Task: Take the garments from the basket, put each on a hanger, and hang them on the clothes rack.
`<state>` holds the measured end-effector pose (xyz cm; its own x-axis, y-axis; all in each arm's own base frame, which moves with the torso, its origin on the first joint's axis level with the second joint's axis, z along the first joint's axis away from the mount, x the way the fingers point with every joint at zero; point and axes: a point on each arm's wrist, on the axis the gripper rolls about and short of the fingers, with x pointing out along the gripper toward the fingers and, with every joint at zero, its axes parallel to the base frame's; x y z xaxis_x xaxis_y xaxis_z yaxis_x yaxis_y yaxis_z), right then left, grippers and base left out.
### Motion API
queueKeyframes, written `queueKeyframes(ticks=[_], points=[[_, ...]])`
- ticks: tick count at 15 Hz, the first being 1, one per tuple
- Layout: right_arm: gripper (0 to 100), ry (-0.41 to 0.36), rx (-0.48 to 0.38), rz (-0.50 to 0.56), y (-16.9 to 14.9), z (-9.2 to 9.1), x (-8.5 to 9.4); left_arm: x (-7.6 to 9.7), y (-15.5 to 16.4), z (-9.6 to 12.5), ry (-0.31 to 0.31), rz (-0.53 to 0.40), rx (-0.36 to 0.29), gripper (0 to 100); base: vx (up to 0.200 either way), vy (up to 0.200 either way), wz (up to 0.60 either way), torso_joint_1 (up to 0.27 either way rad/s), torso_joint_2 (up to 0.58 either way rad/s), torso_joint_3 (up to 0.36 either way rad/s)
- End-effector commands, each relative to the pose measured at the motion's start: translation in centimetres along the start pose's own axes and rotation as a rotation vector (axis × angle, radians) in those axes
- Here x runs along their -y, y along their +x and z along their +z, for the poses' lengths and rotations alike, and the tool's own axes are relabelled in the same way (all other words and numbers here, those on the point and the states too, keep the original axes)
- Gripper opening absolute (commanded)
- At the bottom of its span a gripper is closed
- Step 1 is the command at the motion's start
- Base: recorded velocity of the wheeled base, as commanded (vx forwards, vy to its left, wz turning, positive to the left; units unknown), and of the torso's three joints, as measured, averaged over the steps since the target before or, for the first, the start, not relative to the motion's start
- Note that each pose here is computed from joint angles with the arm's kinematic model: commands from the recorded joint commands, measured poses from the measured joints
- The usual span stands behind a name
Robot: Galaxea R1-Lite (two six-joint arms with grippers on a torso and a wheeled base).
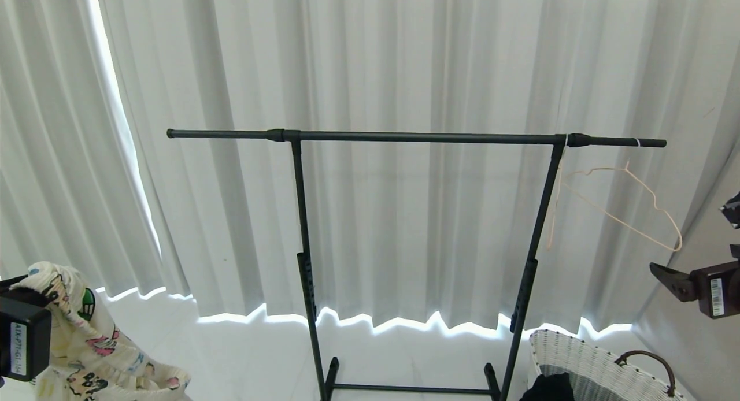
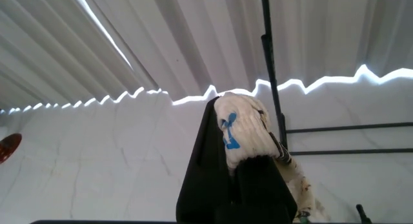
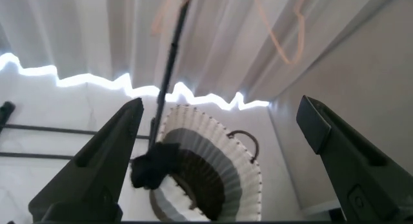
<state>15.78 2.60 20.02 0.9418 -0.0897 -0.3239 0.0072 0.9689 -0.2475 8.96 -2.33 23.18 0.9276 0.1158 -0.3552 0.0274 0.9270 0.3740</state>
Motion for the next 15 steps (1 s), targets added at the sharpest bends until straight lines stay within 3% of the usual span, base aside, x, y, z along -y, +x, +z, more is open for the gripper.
queueKeyframes(ticks=[1, 7, 10, 15], points=[[100, 0.002, 0.003, -0.008, -0.1, 0.0, 0.2, 0.0, 0.0, 0.0, 0.001, 0.000, -0.001, 0, 0.000, -0.200, 0.00, 0.012, 0.00, -0.002], [100, -0.003, 0.004, -0.009, 0.0, 0.1, 0.2, -0.1, -0.2, 0.0, -0.005, 0.002, 0.009, 0, 0.000, -0.200, 0.00, 0.002, 0.00, 0.005], [100, -0.068, 0.007, -0.016, -0.4, -0.2, 0.2, -0.1, -0.2, 0.0, -0.009, 0.002, 0.007, 0, 0.000, -0.200, 0.00, 0.001, 0.00, 0.002], [100, -0.146, -0.051, -0.003, -0.9, -2.7, -0.1, 0.1, 0.0, -0.4, -0.037, 0.004, -0.009, 0, 0.000, 0.000, 0.00, 0.000, 0.00, 0.000]])
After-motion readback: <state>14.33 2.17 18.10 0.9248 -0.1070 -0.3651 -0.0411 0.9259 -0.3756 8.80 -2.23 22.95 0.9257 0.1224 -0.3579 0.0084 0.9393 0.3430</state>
